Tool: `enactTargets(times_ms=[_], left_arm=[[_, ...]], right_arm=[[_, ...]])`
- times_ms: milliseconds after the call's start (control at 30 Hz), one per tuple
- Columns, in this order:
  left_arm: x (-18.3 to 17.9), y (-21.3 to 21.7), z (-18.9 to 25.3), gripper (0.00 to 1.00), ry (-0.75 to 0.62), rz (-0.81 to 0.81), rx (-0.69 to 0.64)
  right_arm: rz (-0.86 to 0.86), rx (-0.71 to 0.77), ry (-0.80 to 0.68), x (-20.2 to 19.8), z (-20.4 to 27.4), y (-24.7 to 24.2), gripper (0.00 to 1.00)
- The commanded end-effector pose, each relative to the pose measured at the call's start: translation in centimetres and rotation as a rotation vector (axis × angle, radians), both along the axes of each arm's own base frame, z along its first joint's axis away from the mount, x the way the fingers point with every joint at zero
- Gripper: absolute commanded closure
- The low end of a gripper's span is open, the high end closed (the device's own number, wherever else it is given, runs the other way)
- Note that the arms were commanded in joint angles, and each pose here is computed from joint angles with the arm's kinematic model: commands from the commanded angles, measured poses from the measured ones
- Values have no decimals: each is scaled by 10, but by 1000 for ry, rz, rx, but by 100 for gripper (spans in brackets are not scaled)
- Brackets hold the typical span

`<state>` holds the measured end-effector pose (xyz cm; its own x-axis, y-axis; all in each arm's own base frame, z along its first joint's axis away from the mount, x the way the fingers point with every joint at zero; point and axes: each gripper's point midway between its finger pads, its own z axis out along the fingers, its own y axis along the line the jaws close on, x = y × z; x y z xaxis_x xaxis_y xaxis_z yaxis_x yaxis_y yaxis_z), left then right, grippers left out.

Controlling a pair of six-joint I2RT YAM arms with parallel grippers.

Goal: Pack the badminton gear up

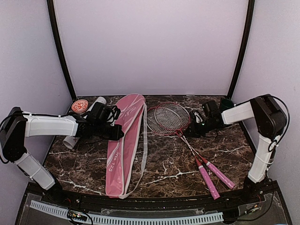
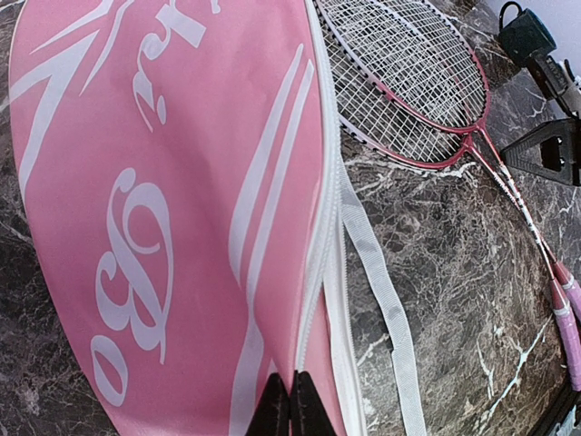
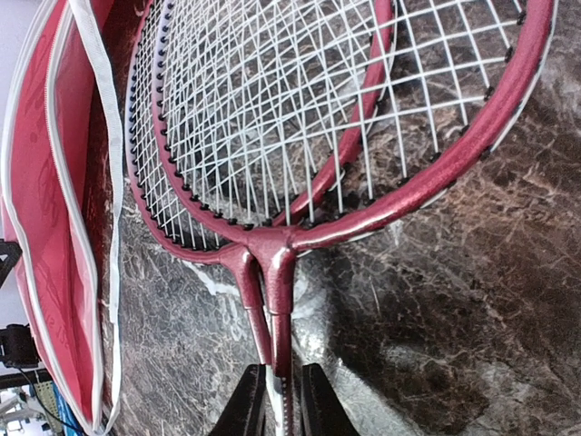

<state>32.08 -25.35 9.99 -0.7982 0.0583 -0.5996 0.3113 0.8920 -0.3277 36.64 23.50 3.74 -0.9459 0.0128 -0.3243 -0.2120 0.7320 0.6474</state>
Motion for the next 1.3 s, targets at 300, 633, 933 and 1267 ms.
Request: enactTargets(times_ms=[300,633,933,1267], left_arm=[[7,-2,13,100,-42,-1,-23],[8,-3,13,100,-40,5,-26],[10,-2,14,100,-44,22,-29],[16,-4,19,100,-51,36,-35]], right_arm=[[23,52,48,-9,-20,7,84],[10,49,-10,-1,6,4,100],[23,52,-81,-9,71,3,100],[214,-66,-42,-89,64,47,100]])
